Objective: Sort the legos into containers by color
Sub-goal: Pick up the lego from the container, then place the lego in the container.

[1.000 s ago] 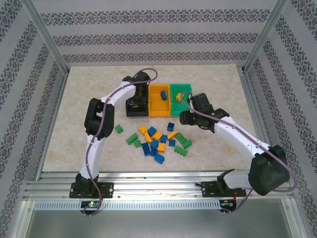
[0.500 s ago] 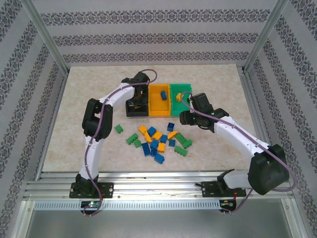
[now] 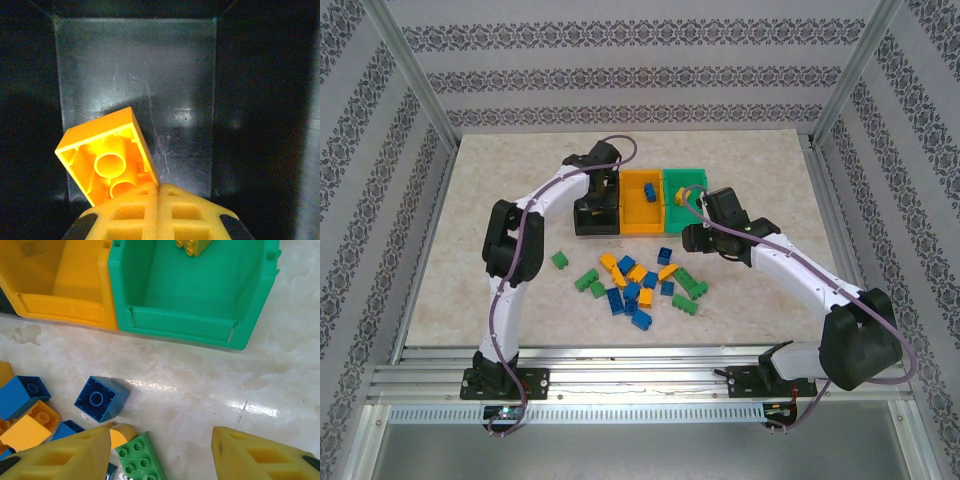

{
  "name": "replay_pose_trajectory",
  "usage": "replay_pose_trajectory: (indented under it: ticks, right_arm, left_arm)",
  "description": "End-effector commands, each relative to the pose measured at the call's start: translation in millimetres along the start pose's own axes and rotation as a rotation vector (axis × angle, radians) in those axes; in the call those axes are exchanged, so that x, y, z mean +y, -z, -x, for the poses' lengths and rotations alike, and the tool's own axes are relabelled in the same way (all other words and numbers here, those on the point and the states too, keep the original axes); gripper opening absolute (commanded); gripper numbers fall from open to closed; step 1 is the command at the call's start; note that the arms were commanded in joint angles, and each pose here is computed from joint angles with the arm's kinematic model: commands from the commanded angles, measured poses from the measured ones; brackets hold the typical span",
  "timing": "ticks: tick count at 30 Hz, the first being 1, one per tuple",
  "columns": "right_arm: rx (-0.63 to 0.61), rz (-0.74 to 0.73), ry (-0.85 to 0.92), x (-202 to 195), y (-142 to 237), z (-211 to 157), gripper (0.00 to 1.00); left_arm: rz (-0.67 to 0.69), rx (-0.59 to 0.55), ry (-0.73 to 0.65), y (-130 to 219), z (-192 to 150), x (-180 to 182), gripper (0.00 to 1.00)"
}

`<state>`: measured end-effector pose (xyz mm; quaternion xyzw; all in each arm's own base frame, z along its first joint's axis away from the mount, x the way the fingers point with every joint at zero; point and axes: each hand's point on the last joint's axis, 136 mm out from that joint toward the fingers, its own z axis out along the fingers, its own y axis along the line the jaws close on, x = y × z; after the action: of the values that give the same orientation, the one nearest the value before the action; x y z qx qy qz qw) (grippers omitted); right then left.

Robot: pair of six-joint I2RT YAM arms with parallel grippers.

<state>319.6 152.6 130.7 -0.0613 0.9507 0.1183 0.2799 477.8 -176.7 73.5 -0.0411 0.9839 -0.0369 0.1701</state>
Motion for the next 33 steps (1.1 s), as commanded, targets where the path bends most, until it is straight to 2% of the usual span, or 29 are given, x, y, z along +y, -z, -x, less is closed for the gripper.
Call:
replay_pose_trajectory:
  ticks: [1,6,8,13,15,18,23,26,29,33]
  right_arm:
    - [-0.013,-0.019,-0.006,-5.7,-2.2,5.0,0.56]
    - [-0.032,-0.025,-0.033,-10.4,0.9,8.9,0.56]
    - [-0.041,-0.034,-0.068,-17.7,2.9,9.9,0.56]
    - [-0.078,-0.028,-0.222,-47.5,9.2,10.9,0.56]
    - [-0.090,-0.025,-0.266,-57.6,12.6,9.3,0.56]
    - [-0.099,-0.024,-0.297,-66.5,20.1,4.6,0.56]
    - [-0.077,-0.011,-0.304,-66.4,27.2,-12.8,0.56]
    - [-0.029,0.026,-0.326,-58.1,24.0,-34.1,0.56]
    - [0.014,0.051,-0.330,-44.0,22.2,-59.4,0.56]
    - [0.092,0.063,-0.315,-24.0,19.9,-95.7,0.56]
  left_arm:
    - [-0.058,-0.131,-0.019,53.8,27.7,-9.0,0.00]
    - [-0.152,-0.185,-0.037,91.6,33.4,-32.8,0.00]
    - [-0.224,-0.205,-0.064,106.7,30.5,-60.1,0.00]
    - [-0.429,-0.251,-0.179,136.0,15.9,-159.6,0.00]
    - [-0.488,-0.268,-0.221,138.0,11.3,-193.3,0.00]
    - [-0.516,-0.245,-0.263,122.8,3.9,-230.1,0.00]
    - [-0.512,-0.163,-0.277,79.7,-1.5,-255.3,0.00]
    - [-0.489,-0.163,-0.271,59.1,0.8,-256.5,0.06]
    - [-0.482,-0.167,-0.264,50.3,2.9,-256.0,0.16]
    - [-0.488,-0.176,-0.272,56.1,6.4,-254.2,0.42]
